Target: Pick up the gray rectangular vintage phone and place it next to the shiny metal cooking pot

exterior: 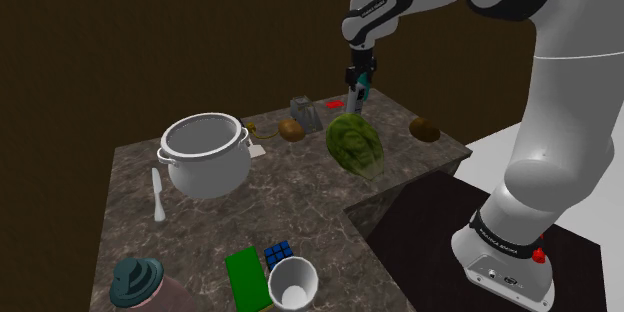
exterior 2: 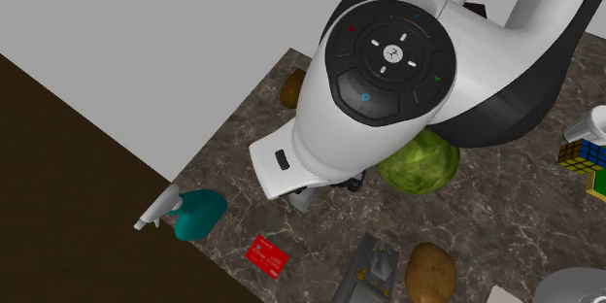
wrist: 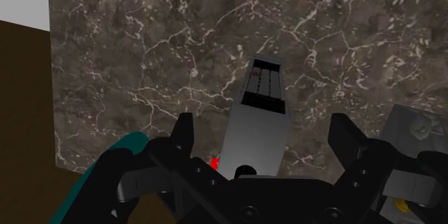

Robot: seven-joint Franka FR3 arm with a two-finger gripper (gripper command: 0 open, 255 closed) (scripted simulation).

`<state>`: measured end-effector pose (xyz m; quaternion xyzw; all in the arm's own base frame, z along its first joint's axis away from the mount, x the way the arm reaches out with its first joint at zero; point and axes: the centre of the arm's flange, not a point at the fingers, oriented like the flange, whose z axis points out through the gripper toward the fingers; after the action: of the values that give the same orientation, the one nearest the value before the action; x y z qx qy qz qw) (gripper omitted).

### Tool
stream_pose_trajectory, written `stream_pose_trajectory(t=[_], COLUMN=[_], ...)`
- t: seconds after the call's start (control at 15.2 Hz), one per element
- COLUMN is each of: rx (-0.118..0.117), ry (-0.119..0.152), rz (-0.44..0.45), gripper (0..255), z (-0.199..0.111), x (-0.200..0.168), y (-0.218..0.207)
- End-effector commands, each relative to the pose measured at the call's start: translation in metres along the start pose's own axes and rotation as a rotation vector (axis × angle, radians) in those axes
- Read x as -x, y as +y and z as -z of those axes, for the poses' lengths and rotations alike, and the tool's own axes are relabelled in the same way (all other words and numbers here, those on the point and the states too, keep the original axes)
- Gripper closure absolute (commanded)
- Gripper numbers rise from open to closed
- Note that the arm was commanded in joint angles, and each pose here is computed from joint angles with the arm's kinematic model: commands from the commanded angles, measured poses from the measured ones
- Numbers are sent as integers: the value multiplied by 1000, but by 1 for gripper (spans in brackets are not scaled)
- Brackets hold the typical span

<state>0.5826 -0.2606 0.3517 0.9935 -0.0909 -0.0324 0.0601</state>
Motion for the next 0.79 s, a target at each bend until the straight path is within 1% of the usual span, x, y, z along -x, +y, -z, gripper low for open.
stream_pose_trajectory(t=[0.0, 0.13, 0.59, 0.66, 0.73], rx=[0, 0, 0, 0, 0], ry=[1, 1, 1, 1, 1], rz=[0, 0, 0, 0, 0], gripper=[0, 0, 0, 255, 255], z=[-10, -18, -18, -18, -18], x=[0, 0, 0, 0, 0], y=[-1, -1, -1, -1, -1])
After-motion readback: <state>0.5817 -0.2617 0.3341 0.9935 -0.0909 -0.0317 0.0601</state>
